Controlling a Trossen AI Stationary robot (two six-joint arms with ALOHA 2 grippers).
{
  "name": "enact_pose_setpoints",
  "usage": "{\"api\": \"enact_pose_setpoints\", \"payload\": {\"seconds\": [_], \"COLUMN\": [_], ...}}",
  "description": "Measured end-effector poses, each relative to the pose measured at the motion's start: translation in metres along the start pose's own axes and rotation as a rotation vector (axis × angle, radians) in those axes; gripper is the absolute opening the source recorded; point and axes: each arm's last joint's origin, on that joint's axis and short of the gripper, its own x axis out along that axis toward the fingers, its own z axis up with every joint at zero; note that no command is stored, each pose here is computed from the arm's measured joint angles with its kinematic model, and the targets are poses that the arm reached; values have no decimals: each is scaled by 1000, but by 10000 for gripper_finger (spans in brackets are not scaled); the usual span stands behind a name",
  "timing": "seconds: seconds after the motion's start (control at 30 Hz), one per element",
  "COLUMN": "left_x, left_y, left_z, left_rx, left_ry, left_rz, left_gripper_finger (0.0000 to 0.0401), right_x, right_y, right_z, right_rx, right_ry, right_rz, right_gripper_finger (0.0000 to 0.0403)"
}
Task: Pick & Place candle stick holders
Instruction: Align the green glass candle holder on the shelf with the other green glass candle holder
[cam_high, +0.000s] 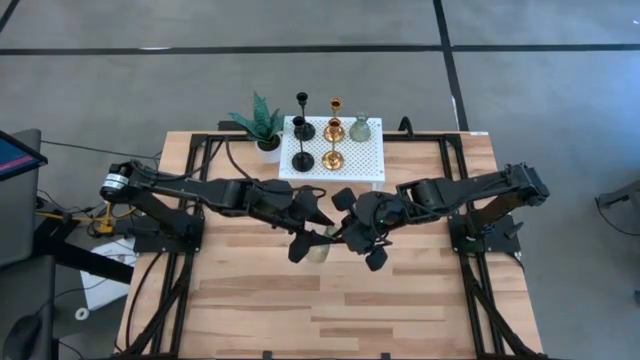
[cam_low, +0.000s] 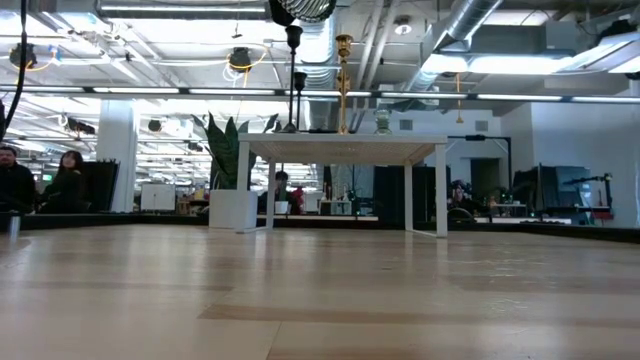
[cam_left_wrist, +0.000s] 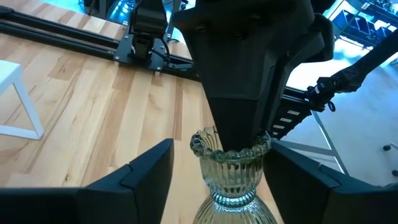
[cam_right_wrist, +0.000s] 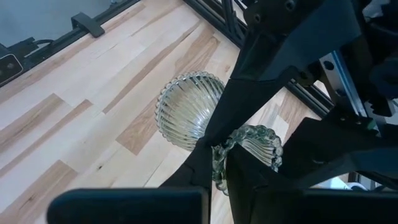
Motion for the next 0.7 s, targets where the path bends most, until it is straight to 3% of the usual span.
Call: {"api": "enact_pose_setpoints", "payload": {"seconds": [0.4, 0.7], "left_x": [-16, -44], "left_y": [-3, -9], "left_z": [12, 23], "left_rx": [-3, 2], "left_ry": [-70, -131], "left_rz": [-21, -44], "left_gripper_finger": [287, 291], "right_x": [1, -3], "right_y": [0, 1], "right_z": [-3, -6], "right_rx": [-1, 12], "right_ry": [31, 62], "right_rz": [-12, 1], "right_gripper_finger": [11, 11]}}
